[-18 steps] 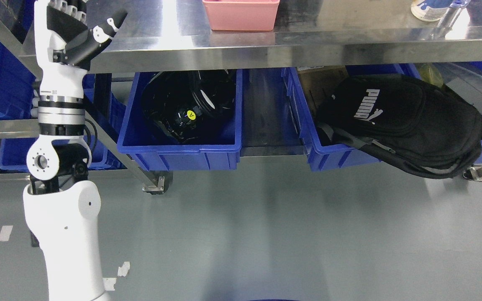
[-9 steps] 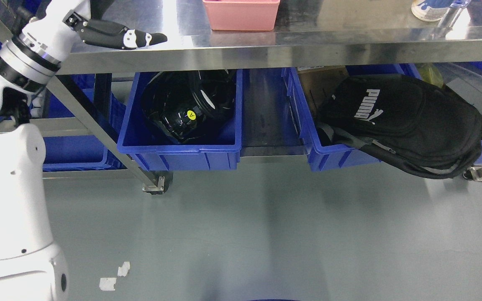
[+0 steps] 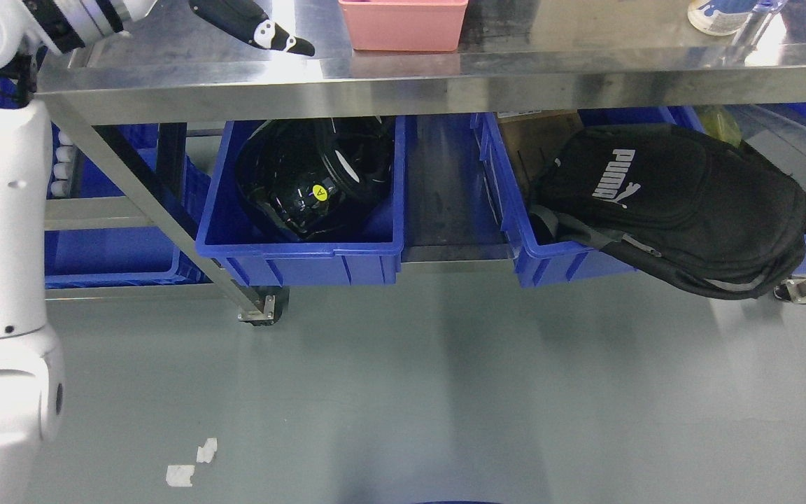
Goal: Place storage box into left shelf container
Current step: 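Reach the left hand over the shelf edge and grasp the pink box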
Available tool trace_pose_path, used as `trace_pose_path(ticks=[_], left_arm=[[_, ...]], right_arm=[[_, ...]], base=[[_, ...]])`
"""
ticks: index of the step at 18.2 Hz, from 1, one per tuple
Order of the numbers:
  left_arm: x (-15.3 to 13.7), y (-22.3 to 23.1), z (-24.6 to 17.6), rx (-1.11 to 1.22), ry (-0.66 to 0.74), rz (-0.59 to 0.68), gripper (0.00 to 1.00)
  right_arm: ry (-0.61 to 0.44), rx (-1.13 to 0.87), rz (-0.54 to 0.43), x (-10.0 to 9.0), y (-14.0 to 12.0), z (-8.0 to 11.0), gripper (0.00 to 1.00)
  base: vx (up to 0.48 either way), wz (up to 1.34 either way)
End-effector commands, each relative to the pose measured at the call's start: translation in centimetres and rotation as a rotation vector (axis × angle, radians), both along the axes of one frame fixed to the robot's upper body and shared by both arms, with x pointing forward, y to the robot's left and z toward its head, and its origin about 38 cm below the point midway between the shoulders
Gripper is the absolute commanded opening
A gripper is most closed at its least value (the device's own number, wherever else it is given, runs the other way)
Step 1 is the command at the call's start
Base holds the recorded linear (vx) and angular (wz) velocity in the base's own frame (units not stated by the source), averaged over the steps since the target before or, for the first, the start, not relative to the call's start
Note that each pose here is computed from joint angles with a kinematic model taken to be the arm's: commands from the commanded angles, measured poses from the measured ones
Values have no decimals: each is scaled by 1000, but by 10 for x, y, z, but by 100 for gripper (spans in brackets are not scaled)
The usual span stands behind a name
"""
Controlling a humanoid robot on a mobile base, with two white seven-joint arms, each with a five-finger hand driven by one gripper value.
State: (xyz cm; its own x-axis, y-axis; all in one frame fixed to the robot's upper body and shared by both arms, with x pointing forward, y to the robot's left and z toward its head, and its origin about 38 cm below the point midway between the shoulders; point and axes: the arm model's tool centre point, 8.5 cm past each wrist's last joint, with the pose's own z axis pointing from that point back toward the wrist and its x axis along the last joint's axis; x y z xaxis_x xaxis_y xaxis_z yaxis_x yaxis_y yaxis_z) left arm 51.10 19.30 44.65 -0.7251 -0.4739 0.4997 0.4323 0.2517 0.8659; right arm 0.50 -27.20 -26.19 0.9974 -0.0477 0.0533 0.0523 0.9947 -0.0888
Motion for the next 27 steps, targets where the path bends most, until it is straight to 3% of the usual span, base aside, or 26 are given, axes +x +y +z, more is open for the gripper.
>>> trace_pose_path(ticks=[1,9,14,19,22,27], left_arm=[[43,-51,-54,229,242,15,93],[67,-87,-45,321,282,78,93],[70,-114,-66,366,335,72,94],[77,-101,-82,422,370,123,93],[78,-99,-80,411,357,112,77],[75,-83,-59,267,273,5,20]], right_arm=[[-24,-19,-19,9,-12,1,100],[-23,-19,-19,8,-12,1,100],[-26,-18,-19,9,-12,1,100],[-24,-19,-19,9,-12,1,100],[-23,-19,-19,8,-12,1,100],[-23,-19,-19,8,-12,1,100]], base=[[0,0],[0,0],[0,0],[0,0],[0,0],[2,83]])
